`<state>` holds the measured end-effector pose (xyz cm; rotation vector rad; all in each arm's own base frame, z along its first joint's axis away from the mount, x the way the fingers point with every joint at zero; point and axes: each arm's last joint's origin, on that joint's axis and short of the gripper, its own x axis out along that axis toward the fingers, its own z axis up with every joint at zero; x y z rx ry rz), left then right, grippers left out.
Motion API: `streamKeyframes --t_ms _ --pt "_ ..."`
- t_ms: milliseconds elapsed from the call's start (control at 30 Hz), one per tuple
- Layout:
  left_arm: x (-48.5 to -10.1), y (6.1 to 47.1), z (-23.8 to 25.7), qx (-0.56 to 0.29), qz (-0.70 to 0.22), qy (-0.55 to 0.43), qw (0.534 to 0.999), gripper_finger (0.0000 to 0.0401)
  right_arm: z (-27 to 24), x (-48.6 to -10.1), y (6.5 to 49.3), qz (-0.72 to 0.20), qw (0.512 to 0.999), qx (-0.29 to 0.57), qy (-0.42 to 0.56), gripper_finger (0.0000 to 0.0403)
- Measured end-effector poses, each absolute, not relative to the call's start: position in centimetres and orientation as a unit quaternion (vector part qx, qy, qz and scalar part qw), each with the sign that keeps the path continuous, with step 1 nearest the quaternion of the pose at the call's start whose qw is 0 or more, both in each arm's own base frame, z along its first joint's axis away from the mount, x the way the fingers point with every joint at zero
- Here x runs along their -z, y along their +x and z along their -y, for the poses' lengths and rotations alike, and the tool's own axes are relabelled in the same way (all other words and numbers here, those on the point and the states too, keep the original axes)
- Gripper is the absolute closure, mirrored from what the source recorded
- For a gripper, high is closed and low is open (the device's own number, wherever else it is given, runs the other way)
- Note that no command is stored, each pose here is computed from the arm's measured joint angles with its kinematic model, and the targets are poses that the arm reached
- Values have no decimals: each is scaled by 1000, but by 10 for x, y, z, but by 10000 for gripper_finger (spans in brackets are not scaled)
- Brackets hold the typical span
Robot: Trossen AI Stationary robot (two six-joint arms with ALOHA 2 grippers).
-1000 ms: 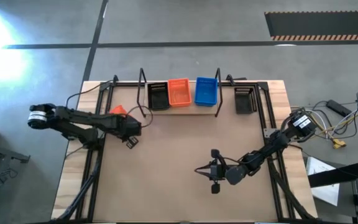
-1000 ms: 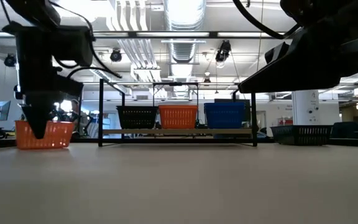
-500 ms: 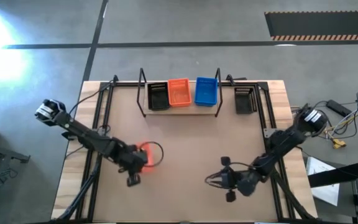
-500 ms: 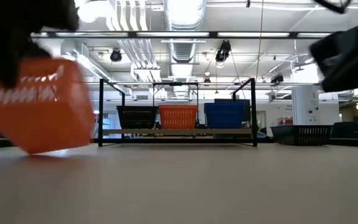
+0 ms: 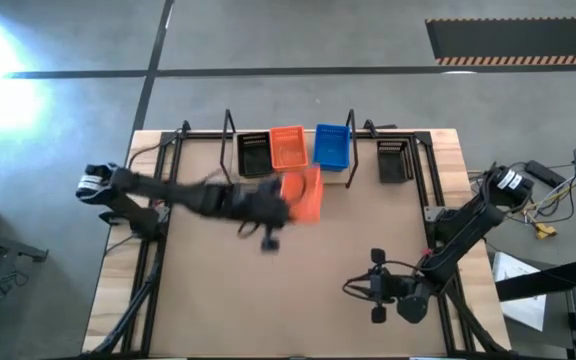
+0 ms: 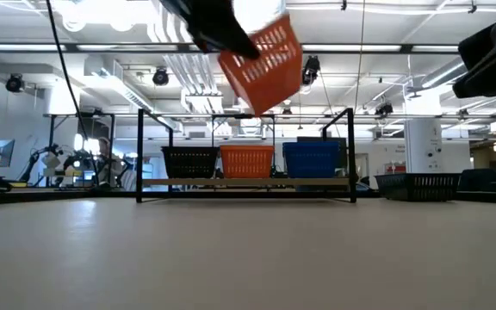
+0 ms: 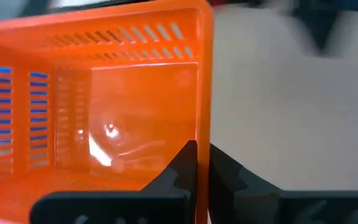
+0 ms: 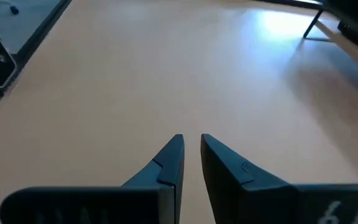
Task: Stack baskets on shelf by color
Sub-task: Stack the orange bin on the orange bins on the shelf
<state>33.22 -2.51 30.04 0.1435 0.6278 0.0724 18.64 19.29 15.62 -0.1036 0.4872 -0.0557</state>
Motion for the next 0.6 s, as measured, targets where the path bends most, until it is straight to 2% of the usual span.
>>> streamKeyframes --t_ms 133,300,600 --pt "-306 343 -41 -111 -350 82 926 401 -195 -152 186 -245 968 29 -33 355" --pt "-289 346 -102 -171 -409 73 893 401 -195 -147 187 -252 967 35 -24 355" --pt "-252 358 -124 -185 -471 104 856 401 -196 -144 187 -255 966 36 -27 355"
